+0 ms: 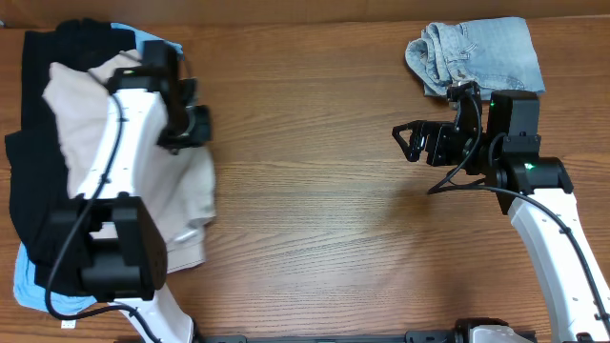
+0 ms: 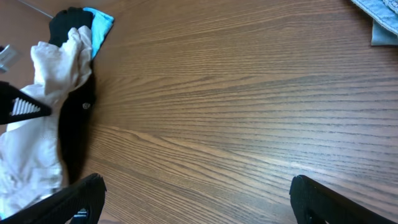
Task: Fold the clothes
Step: 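Drag the beige shorts with the left gripper toward the table center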
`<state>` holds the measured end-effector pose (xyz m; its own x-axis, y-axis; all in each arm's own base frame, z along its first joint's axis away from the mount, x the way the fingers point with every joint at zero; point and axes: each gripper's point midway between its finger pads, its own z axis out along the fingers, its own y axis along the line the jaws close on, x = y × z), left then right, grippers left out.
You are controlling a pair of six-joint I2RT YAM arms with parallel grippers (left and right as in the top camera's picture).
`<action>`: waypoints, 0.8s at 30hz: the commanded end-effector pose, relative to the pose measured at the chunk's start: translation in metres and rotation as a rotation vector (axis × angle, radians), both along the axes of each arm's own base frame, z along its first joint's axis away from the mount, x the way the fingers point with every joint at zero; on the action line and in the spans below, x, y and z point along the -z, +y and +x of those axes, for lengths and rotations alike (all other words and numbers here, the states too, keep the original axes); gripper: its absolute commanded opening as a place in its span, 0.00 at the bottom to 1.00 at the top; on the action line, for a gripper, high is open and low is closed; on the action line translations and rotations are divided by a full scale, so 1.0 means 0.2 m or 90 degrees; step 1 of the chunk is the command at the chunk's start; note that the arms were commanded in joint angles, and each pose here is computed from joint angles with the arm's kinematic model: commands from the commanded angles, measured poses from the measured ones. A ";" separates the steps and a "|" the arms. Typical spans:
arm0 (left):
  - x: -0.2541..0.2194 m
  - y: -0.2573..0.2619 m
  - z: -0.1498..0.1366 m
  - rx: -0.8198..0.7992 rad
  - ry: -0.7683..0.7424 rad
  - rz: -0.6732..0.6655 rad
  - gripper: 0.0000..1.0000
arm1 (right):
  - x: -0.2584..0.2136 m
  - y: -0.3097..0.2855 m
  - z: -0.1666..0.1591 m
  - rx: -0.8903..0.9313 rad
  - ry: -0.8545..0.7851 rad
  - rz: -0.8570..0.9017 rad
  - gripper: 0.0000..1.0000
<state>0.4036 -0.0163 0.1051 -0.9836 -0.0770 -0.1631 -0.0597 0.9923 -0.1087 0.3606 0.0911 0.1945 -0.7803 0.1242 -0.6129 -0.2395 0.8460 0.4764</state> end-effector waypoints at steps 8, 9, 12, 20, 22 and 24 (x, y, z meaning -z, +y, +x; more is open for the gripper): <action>-0.13 -0.61 0.10 0.130 -0.082 -0.177 0.04 | -0.07 0.01 0.02 -0.005 -0.023 0.002 0.98; -0.15 -0.65 0.11 0.139 -0.091 -0.193 0.04 | -0.07 0.01 0.02 -0.005 -0.023 0.002 0.98; -0.22 -0.78 0.14 0.174 -0.130 -0.256 0.04 | -0.07 0.01 0.02 -0.005 -0.023 0.002 0.98; -0.38 -1.14 0.23 0.273 -0.258 -0.313 0.94 | -0.07 0.01 0.02 -0.005 -0.023 0.002 0.98; -0.40 -1.17 0.24 0.292 -0.278 -0.313 1.00 | -0.07 0.01 0.02 -0.005 -0.022 0.002 0.98; -0.43 -1.16 0.26 0.287 -0.288 -0.313 1.00 | -0.07 0.02 0.01 -0.010 -0.022 0.003 0.96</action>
